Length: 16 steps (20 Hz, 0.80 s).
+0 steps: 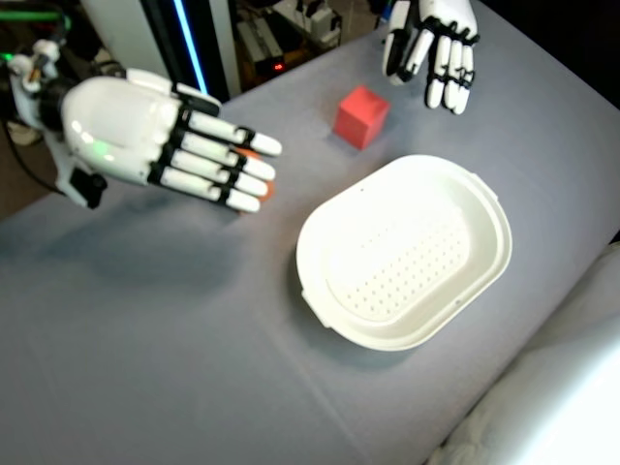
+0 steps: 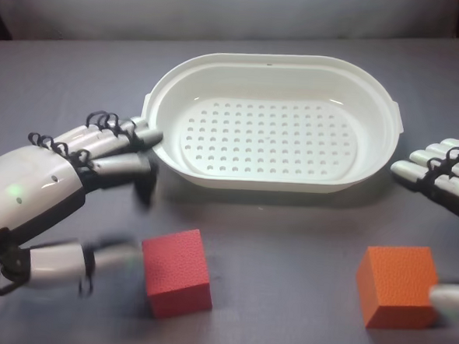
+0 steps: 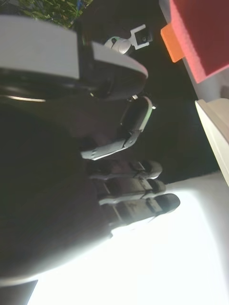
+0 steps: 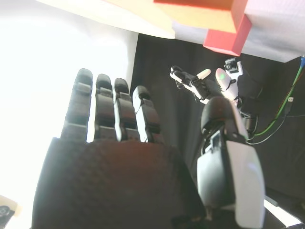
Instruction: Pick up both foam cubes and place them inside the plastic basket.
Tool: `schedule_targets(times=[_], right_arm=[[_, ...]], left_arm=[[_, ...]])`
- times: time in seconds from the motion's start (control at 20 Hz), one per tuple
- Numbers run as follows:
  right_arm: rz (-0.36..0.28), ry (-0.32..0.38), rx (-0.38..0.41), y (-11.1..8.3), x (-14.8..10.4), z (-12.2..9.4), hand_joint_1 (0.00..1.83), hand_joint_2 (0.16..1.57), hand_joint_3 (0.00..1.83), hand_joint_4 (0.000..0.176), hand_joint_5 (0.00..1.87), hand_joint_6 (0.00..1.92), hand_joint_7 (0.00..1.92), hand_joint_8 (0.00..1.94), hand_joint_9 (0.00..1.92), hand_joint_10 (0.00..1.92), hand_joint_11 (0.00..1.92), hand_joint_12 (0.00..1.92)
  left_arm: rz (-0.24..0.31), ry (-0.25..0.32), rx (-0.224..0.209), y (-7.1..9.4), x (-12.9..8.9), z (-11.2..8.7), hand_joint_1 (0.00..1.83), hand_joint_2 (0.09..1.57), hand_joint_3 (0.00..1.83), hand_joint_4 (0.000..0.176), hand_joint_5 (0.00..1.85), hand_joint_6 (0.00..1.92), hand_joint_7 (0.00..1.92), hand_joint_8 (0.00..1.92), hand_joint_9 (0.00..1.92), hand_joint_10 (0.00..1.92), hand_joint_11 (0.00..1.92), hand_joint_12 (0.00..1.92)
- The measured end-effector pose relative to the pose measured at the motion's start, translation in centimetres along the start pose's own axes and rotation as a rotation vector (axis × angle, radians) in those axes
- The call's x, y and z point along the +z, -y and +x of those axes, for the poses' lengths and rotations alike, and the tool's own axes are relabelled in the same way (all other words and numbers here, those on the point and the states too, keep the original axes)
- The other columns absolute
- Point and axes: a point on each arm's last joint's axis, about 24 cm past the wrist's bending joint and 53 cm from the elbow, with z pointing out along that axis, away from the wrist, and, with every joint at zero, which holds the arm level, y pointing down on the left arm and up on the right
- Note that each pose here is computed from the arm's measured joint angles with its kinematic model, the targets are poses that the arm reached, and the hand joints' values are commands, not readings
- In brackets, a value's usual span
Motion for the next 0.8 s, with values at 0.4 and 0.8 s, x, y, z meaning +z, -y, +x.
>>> schedule_targets(times=[0.4,0.8], right_arm=[[-0.011,-0.011,0.033,0.0,0.2,0.6,0.57,1.09,0.00,0.000,0.00,0.00,0.00,0.00,0.00,0.00,0.00,0.00],[0.052,-0.100,0.106,2.8,2.5,4.7,0.68,1.09,0.00,0.000,0.00,0.00,0.00,0.00,0.00,0.00,0.00,0.00]], left_arm=[[0.014,-0.056,-0.057,0.2,0.5,2.5,0.59,1.03,0.00,0.035,0.00,0.00,0.00,0.00,0.00,0.00,0.00,0.00],[-0.078,-0.132,-0.117,-3.3,1.3,6.2,0.77,0.97,0.00,0.036,0.03,0.01,0.06,0.01,0.09,0.03,0.00,0.79]])
